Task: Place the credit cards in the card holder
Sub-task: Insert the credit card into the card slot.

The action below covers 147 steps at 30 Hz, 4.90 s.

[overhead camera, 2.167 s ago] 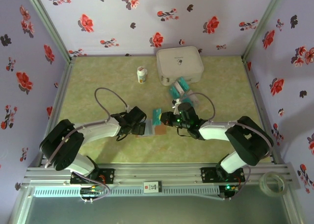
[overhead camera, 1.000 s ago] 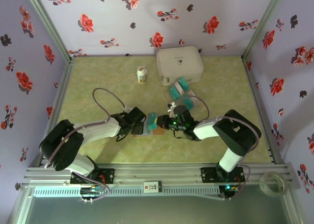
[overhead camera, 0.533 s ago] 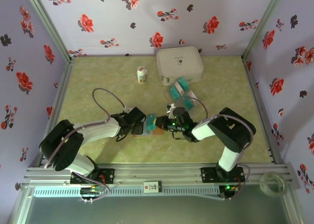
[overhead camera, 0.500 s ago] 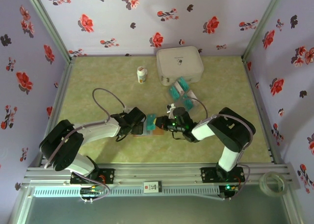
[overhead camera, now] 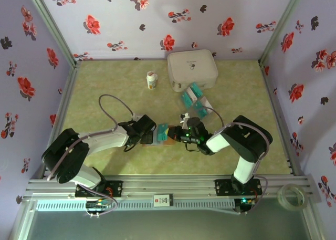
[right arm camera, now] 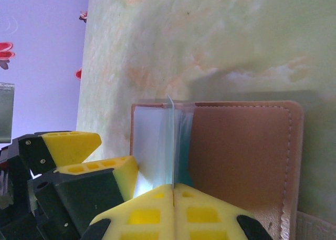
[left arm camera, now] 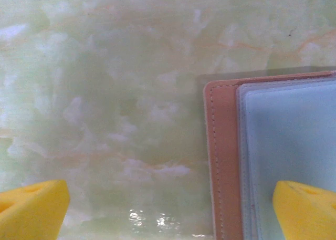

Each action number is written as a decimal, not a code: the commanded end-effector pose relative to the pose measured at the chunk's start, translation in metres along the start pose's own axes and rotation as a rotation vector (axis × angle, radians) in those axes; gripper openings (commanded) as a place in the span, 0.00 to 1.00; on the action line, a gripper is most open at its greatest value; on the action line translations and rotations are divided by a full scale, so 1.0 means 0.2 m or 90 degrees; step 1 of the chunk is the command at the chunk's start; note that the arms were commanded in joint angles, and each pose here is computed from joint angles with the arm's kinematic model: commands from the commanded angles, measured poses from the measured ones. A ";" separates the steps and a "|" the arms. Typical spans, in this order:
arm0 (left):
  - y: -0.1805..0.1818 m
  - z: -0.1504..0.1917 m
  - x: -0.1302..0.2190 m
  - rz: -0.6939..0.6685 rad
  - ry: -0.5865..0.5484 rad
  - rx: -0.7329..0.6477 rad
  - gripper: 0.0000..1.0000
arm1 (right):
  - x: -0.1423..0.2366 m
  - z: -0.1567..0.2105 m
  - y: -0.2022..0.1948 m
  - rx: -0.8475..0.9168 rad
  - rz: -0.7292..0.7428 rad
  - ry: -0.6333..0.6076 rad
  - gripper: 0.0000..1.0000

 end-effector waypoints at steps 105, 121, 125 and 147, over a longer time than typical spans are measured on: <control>0.11 0.13 0.02 -0.107 0.018 -0.067 1.00 | -0.07 -0.01 0.08 0.007 -0.050 0.007 0.00; 0.10 0.12 0.02 -0.106 0.017 -0.067 1.00 | -0.07 0.03 0.04 -0.002 -0.052 0.022 0.00; 0.10 0.12 0.02 -0.105 0.016 -0.065 1.00 | -0.07 0.05 0.02 -0.004 -0.049 0.025 0.00; 0.10 0.12 0.02 -0.106 0.018 -0.066 1.00 | -0.07 0.12 -0.04 -0.007 -0.045 0.063 0.00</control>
Point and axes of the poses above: each hand's point on the last joint's axis, 136 mm out from that joint toward the fingers, its own x axis back along the fingers, its own y axis along the line the jaws close on, z = x × y, the point moved 4 cm from there along x, back along the fingers
